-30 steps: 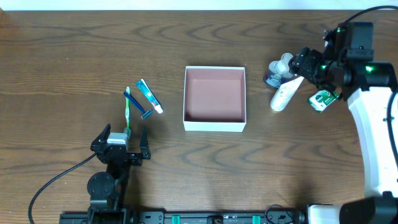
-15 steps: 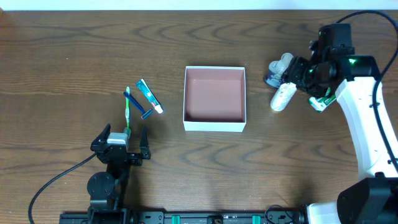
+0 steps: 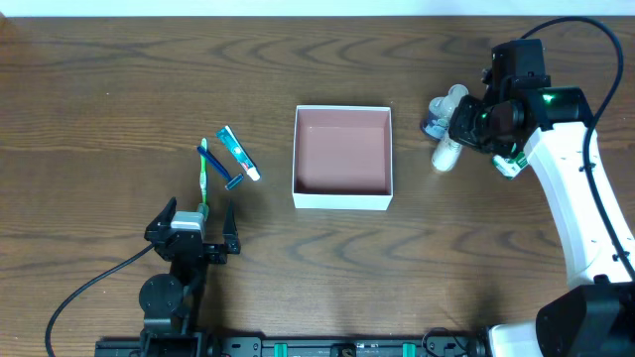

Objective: Pack container
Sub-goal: 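Reach the right gripper to the white Pantene tube and grasp it, then carry the Pantene tube over the box and lower it inside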

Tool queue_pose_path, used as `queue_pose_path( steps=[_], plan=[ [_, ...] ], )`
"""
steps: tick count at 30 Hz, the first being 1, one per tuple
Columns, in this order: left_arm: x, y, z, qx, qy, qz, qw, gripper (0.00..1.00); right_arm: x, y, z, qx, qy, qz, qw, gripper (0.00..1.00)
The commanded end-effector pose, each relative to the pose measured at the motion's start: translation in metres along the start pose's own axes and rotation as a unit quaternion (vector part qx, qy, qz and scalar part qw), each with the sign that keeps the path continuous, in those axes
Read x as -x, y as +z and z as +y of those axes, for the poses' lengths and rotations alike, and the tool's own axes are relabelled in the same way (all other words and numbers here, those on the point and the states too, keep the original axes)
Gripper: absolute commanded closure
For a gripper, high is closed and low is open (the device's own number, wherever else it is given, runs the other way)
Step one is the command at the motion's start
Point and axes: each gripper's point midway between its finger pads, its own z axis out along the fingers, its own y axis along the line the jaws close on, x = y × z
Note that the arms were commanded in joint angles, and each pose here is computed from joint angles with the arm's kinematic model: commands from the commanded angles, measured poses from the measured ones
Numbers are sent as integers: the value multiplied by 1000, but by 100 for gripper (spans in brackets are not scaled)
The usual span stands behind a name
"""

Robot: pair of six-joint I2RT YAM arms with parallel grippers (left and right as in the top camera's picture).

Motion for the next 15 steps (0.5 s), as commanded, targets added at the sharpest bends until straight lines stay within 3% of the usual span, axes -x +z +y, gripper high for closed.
queue_pose_path(
  steps=[1,6,15],
  plan=[
    [-16,1,-1,-3,-2,26,1000,2,-2,4,1,-9,-4,7,1000,99],
    [-16,1,-1,-3,-2,26,1000,2,-11,6,-8,-33,-5,25,999,99],
    [-16,1,-1,-3,-2,26,1000,2,-20,-21,-7,-26,-91,20,995,99]
  ],
)
